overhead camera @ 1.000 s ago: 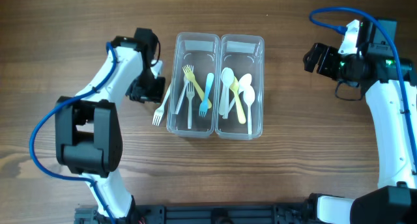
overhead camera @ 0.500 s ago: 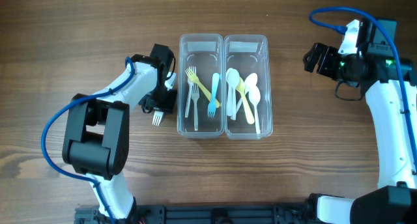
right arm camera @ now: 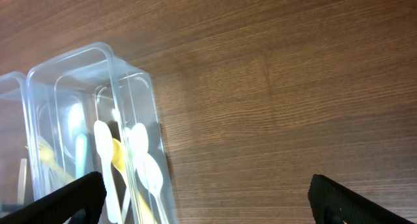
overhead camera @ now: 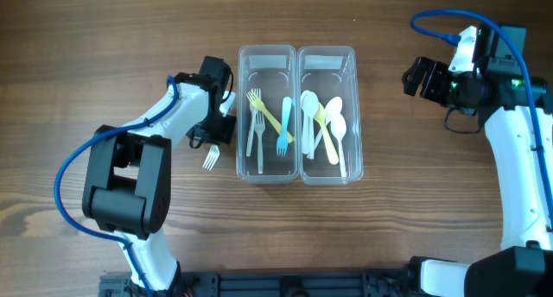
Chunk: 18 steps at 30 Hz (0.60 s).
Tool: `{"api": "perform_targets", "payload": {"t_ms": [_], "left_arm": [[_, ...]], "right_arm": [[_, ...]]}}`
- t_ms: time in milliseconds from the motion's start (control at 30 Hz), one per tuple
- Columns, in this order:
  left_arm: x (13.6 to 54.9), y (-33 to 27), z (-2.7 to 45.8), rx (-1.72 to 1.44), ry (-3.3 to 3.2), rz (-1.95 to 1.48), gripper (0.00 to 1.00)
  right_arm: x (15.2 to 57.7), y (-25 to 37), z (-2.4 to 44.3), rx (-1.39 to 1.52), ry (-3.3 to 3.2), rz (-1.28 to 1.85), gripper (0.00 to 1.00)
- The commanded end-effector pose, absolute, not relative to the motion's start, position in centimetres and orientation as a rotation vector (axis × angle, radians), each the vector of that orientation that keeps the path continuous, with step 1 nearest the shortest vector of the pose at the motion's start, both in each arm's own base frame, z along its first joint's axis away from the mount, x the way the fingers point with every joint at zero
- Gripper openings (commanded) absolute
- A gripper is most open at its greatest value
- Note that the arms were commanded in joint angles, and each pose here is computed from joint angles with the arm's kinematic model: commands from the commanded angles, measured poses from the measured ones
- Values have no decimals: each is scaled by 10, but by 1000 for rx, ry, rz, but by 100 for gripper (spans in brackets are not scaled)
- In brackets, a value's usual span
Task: Pack container
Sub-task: 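Lower the left gripper and grasp the white fork on the table, then carry the white fork into the left compartment and release it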
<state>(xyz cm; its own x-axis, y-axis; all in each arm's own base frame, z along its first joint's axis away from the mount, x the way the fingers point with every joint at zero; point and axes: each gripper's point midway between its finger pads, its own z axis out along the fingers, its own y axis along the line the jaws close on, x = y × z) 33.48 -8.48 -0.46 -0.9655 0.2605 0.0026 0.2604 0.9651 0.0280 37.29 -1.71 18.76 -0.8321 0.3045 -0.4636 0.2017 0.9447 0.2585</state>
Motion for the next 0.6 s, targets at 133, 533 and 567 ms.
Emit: {"api": "perform_targets", "payload": {"t_ms": [133, 533, 567], "left_arm": [[355, -69, 69, 390, 3074, 212, 4], [377, -181, 149, 106, 2868, -313, 11], [377, -191, 141, 68, 2865, -331, 13]], "right_arm": [[372, -17, 181, 351, 2597, 268, 100], [372, -17, 181, 352, 2597, 268, 100], [372, -17, 181, 351, 2597, 268, 100]]}}
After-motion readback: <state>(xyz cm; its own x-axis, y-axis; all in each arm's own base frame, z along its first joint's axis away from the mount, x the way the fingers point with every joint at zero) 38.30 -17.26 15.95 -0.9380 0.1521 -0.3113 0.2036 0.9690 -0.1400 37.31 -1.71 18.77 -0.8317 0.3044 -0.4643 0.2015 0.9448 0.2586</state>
